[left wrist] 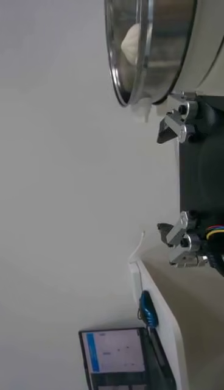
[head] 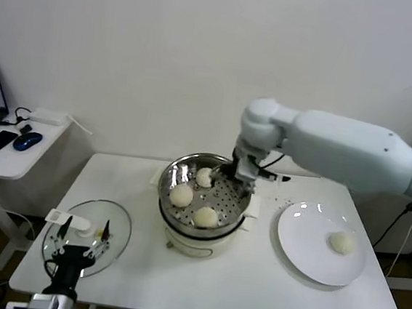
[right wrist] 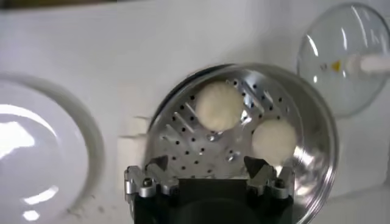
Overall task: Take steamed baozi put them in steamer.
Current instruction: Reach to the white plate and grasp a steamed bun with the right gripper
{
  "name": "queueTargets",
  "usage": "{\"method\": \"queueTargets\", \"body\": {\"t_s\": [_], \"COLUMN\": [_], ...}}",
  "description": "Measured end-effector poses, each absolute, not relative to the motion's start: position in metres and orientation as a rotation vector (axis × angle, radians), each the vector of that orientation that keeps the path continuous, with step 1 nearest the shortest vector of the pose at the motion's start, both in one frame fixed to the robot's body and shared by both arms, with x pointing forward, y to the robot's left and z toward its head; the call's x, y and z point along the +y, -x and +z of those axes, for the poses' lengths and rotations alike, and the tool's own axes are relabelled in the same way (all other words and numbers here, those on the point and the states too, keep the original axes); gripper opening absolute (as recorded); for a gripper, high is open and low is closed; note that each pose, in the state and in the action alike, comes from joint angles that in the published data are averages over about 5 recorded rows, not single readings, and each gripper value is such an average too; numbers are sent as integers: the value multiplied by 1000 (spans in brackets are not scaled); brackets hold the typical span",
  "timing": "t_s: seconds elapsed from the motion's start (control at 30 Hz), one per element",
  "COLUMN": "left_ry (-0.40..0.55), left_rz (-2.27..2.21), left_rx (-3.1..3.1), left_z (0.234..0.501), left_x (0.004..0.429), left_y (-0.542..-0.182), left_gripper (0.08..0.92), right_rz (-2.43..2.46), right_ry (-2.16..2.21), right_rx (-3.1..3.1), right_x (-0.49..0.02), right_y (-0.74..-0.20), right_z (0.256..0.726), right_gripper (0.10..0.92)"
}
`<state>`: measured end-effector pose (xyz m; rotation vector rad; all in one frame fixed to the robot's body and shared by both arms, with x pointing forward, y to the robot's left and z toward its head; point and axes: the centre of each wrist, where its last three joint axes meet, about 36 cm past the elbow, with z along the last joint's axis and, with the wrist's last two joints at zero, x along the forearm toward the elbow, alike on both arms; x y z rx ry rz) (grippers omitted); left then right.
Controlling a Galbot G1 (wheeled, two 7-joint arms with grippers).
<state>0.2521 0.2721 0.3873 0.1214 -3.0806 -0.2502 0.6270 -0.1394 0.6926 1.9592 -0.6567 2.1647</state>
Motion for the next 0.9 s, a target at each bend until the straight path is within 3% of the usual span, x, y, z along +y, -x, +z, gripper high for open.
{"method": "queueTargets", "body": {"t_s": [0.4,0.63,0.9], "left_ry": [-74,-64,-55], "left_rz": [-252,-252,-246], "left_rx": [-3096,-3094,-3093], "left_z": [388,385,384], "left_x": [270,272,270], "left_y": [-259,-259,-259], "left_gripper": [823,823,823], "right_rz": [1537,1391,1388], "right_ry": [-1618,-1429,-1302], "right_rx": [-1329,-1415,-1348], "right_x": [-300,-384,-440], "right_y": [-644,-636,-628], "right_z": [693,659,611], "right_gripper": [823,823,823]}}
